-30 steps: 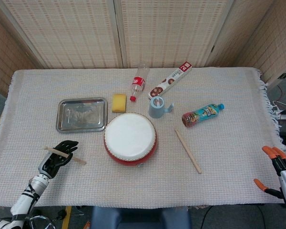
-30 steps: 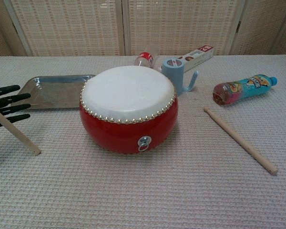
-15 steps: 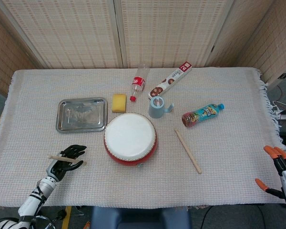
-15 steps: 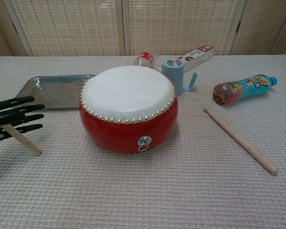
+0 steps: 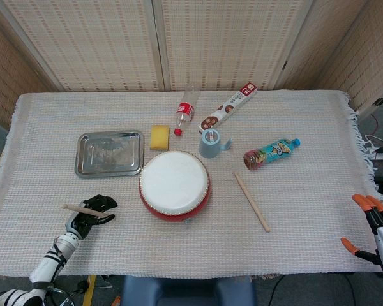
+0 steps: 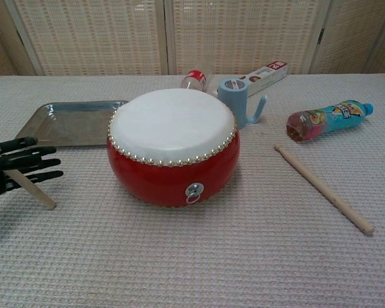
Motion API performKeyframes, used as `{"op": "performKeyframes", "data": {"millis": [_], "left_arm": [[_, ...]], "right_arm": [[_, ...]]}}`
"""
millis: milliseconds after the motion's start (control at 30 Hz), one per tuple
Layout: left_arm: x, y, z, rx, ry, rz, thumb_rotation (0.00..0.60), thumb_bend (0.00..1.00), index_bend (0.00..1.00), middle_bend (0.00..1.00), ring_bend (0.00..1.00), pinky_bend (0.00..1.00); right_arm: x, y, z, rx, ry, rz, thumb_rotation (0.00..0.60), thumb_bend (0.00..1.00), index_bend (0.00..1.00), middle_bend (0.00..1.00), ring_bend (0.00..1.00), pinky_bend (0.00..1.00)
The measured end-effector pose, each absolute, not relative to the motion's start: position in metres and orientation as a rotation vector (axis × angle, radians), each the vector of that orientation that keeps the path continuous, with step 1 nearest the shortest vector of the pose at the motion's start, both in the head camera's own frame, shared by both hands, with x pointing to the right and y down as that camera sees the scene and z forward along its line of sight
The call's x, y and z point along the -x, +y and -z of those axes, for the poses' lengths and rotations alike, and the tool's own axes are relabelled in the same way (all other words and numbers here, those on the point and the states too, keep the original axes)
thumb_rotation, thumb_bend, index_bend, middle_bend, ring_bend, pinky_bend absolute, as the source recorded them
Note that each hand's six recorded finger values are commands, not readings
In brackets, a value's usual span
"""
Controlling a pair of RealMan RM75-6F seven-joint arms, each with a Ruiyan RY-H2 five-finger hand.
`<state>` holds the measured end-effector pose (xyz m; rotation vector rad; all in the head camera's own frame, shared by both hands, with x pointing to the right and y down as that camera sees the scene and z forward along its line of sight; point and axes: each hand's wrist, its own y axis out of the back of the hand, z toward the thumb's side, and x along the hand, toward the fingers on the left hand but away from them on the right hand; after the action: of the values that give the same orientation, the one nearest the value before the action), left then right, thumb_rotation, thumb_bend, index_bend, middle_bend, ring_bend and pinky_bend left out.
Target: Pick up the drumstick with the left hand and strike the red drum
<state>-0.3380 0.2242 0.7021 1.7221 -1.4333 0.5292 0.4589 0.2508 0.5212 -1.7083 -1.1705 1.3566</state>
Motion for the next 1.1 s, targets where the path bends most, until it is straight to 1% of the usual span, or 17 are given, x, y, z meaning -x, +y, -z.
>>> {"op": "performKeyframes", "data": {"millis": [67, 133, 333, 533, 867, 1100], "left_arm": [[0.336, 0.223, -0.704, -1.714, -1.433, -0.53, 0.6, 0.09, 0.68, 0.56, 0.45, 0.31], [0.335, 0.222, -0.706, -1.712, -1.433, -0.532, 0.6, 0.08, 0.7, 0.58, 0.47, 0.33], [0.33, 0.222, -0.708, -1.731, -1.418, -0.559, 0.6, 0.08, 0.73, 0.6, 0.49, 0.36], [0.326, 0.217, -0.708, -1.766, -1.407, -0.593, 0.6, 0.08, 0.72, 0.59, 0.49, 0.36], [0.318, 0.198, -0.709, -1.802, -1.39, -0.654, 0.6, 0.08, 0.69, 0.57, 0.48, 0.37], [0.311, 0.201, -0.707, -1.819, -1.362, -0.691, 0.6, 0.08, 0.69, 0.57, 0.48, 0.37]], "right_arm": [[-0.459, 0.251, -0.521, 1.708, -1.171, -1.358, 0.6, 0.18, 0.12, 0.11, 0.04, 0.19], [-0.459, 0.251, -0.521, 1.706, -1.171, -1.358, 0.6, 0.18, 0.12, 0.11, 0.04, 0.19], [-0.46, 0.251, -0.521, 1.704, -1.174, -1.361, 0.6, 0.18, 0.12, 0.11, 0.04, 0.19], [-0.461, 0.251, -0.522, 1.706, -1.176, -1.362, 0.6, 0.18, 0.12, 0.11, 0.04, 0.19], [-0.463, 0.251, -0.523, 1.707, -1.179, -1.362, 0.6, 0.18, 0.12, 0.11, 0.04, 0.19], [-0.464, 0.251, -0.523, 1.706, -1.186, -1.362, 0.6, 0.18, 0.12, 0.11, 0.04, 0.19]]}}
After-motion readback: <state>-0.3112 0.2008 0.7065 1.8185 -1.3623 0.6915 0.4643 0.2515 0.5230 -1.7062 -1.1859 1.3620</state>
